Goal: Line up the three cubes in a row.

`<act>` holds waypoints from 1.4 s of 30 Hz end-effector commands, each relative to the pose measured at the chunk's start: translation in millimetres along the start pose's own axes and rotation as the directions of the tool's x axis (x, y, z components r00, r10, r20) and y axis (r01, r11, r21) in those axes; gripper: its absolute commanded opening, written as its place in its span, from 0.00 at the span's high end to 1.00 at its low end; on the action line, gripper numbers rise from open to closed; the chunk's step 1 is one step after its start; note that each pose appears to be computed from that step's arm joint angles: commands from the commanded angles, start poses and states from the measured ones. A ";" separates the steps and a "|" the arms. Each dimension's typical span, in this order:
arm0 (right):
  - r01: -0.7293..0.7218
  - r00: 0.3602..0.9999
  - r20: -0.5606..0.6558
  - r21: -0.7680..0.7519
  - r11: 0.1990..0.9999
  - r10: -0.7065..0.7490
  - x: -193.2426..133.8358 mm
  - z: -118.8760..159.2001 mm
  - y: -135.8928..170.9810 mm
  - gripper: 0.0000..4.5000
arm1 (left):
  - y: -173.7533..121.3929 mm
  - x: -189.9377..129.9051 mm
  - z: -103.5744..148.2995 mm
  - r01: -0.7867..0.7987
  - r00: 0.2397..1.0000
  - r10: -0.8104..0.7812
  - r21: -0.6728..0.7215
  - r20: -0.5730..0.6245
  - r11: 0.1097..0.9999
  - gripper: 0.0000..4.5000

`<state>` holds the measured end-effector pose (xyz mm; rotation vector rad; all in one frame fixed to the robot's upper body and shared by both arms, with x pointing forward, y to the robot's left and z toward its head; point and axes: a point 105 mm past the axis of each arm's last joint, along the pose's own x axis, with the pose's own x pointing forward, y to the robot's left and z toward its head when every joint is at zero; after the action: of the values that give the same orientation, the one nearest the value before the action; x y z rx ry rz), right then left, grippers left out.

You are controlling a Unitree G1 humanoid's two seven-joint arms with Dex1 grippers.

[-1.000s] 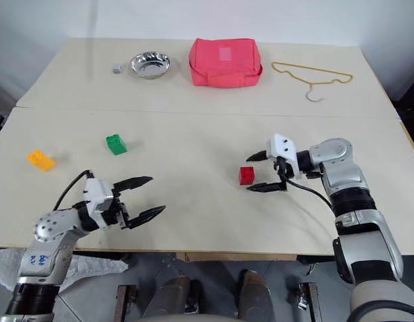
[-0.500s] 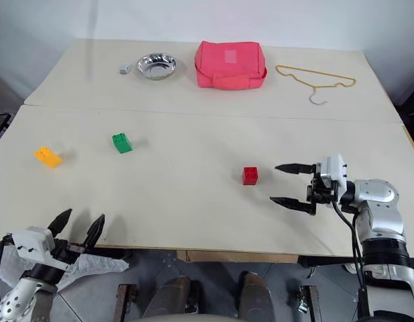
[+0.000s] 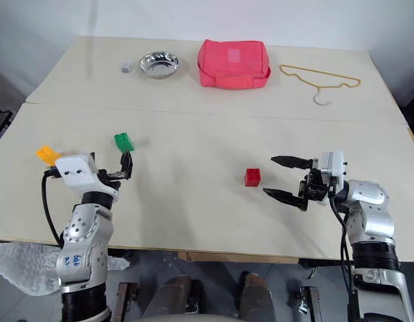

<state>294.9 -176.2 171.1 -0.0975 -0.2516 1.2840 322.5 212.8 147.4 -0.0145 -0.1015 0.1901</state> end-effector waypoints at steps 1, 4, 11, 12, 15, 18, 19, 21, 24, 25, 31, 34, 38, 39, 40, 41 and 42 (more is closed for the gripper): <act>-0.071 0.996 0.059 -0.052 0.996 0.074 20.0 21.0 7.1 0.01 | -3.0 14.2 0.1 -0.038 0.998 0.039 0.016 -0.042 0.999 0.00; -0.048 0.997 0.063 -0.065 0.997 0.052 22.3 19.5 2.5 0.01 | -14.8 31.9 0.3 -0.028 0.998 0.026 -0.027 -0.063 0.999 0.00; -0.028 0.999 0.039 -0.082 0.996 0.032 20.3 12.6 -1.0 0.01 | -23.0 51.8 -9.8 -0.029 0.995 0.030 0.014 -0.094 0.999 0.00; -0.026 0.999 0.035 -0.082 0.996 0.029 19.0 11.7 -0.9 0.01 | -22.7 53.2 -12.2 -0.033 0.995 0.035 0.018 -0.098 0.999 0.00; -0.015 0.999 0.032 -0.082 0.997 0.018 16.9 10.6 -0.8 0.00 | -19.7 54.8 -14.1 -0.063 0.993 0.066 0.031 -0.093 0.998 0.09; -0.003 1.000 0.029 -0.078 0.997 0.005 14.8 8.8 -0.3 0.00 | -20.1 55.1 -12.8 -0.059 0.996 0.062 0.042 -0.072 0.997 0.27; 0.005 1.000 0.027 -0.075 0.997 -0.003 13.4 7.4 -0.1 0.00 | -20.0 55.3 -13.3 -0.048 0.997 0.051 0.051 -0.065 0.998 0.34; 0.018 1.000 0.023 -0.065 0.998 -0.017 11.2 4.8 0.2 0.00 | -18.9 56.4 -14.0 -0.024 0.999 0.028 0.079 -0.043 0.997 0.48; 0.033 0.999 0.012 -0.048 0.998 -0.032 7.0 0.3 2.3 0.00 | -14.1 59.7 -16.6 -0.009 1.000 0.011 0.087 -0.024 0.996 0.68; 0.034 0.999 0.011 -0.047 0.998 -0.034 6.3 -0.2 2.9 0.00 | -13.4 60.5 -17.4 -0.009 1.000 0.011 0.083 -0.025 0.996 0.68; 0.074 0.997 -0.004 -0.050 0.996 -0.074 -2.3 -0.9 4.7 0.00 | -21.0 56.8 -1.0 0.169 0.983 -0.165 -0.047 0.084 0.985 0.68; 0.108 0.994 -0.025 -0.063 0.992 -0.110 -14.7 2.6 5.3 0.00 | -36.0 31.4 34.2 0.589 0.790 -0.572 -0.014 0.221 0.808 0.68; 0.159 0.984 -0.068 -0.073 0.985 -0.163 -35.1 9.1 5.3 0.00 | -29.4 6.2 56.7 0.886 0.451 -0.887 0.070 0.099 0.458 0.68; 0.172 0.981 -0.078 -0.076 0.982 -0.178 -40.7 11.0 5.2 0.00 | -30.8 4.0 55.7 0.931 0.353 -0.935 0.087 0.020 0.353 0.68; 0.180 0.979 -0.084 -0.077 0.981 -0.187 -44.1 12.2 5.2 0.00 | -31.1 2.4 54.8 0.954 0.289 -0.957 0.094 -0.031 0.285 0.68; 0.186 0.976 -0.096 -0.082 0.979 -0.193 -47.7 12.0 6.1 0.00 | -34.7 1.6 51.2 0.971 0.220 -0.972 0.114 -0.088 0.209 0.68; 0.191 0.974 -0.110 -0.086 0.978 -0.200 -51.2 10.9 6.8 0.00 | -40.4 1.6 48.2 0.979 0.157 -0.979 0.153 -0.127 0.137 0.68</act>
<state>276.5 -219.9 163.6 -0.1787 -0.1711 1.0776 331.6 186.6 210.7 0.2378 -0.1146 -1.0884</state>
